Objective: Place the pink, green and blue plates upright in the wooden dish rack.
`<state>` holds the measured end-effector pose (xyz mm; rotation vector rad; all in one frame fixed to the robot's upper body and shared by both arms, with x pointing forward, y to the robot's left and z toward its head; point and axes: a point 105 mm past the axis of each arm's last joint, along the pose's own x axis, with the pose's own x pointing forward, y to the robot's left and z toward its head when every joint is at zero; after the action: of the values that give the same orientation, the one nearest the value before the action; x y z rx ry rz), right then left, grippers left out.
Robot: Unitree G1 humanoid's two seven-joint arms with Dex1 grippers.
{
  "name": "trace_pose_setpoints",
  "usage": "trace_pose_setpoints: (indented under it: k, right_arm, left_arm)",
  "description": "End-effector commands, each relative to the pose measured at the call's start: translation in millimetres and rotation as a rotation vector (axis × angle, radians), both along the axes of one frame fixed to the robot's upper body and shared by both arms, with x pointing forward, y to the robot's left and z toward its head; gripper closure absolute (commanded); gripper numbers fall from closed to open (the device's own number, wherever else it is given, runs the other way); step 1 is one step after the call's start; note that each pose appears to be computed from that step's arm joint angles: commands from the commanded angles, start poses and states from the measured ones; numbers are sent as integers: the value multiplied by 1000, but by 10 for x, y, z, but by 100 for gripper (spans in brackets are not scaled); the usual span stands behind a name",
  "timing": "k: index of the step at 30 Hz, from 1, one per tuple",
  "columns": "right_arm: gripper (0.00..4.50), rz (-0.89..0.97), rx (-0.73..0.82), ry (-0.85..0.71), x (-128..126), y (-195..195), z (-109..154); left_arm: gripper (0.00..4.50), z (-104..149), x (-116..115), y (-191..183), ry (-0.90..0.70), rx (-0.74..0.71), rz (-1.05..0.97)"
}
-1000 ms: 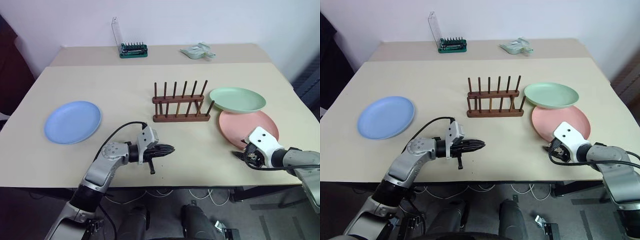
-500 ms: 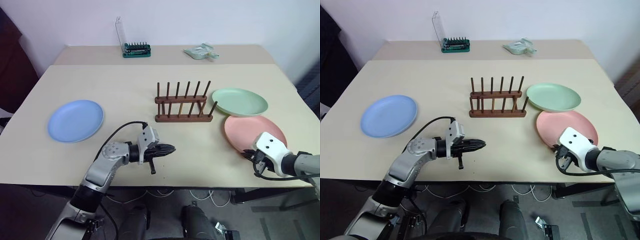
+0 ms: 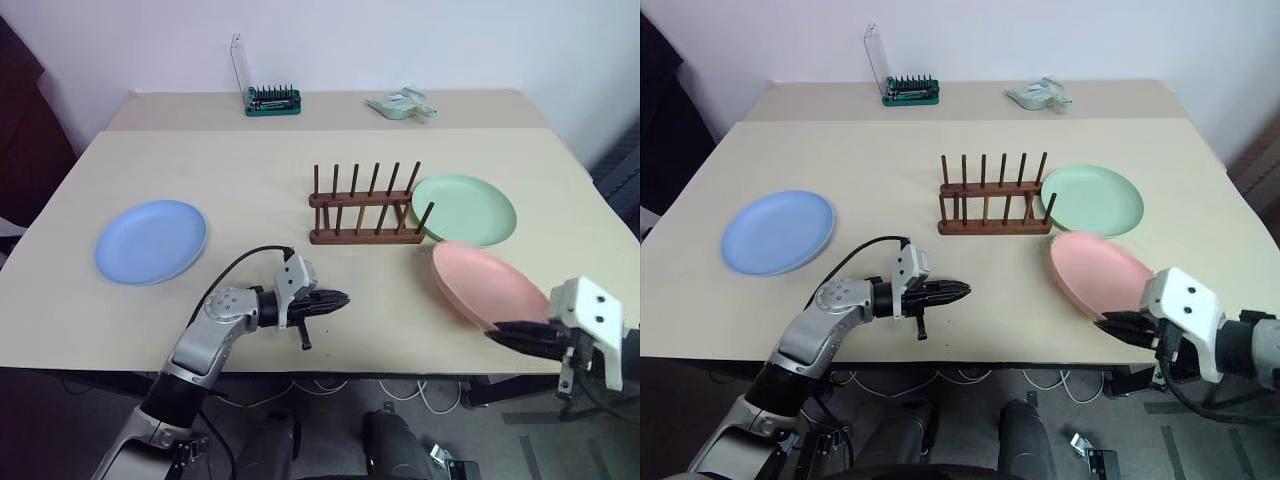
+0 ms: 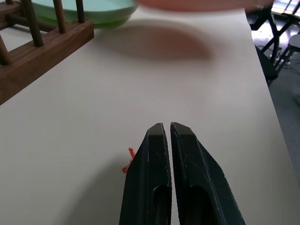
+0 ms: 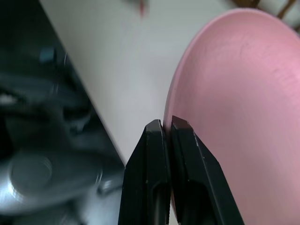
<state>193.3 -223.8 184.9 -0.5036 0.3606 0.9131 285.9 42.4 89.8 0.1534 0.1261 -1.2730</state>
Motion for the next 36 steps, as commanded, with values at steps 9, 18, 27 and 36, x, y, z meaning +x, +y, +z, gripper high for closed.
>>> trace_pose_setpoints:
  k: [9, 18, 27, 36]
  right_arm:
    - [448, -75, 529, -444, 412, -16, 1394]
    - [448, 5, 851, -309, 1058, 333, 1548]
    - [448, 97, 1010, -156, 1263, 543, 1655]
    - [448, 42, 1109, -1, 1464, 436, 1471]
  left_arm:
    - [435, 28, 45, -32, -34, -22, 4]
    - [435, 64, 149, 46, -60, -37, 41]
    - [435, 199, 127, 112, -59, -93, 83]
    - [435, 330, 82, 156, -66, -115, 69]
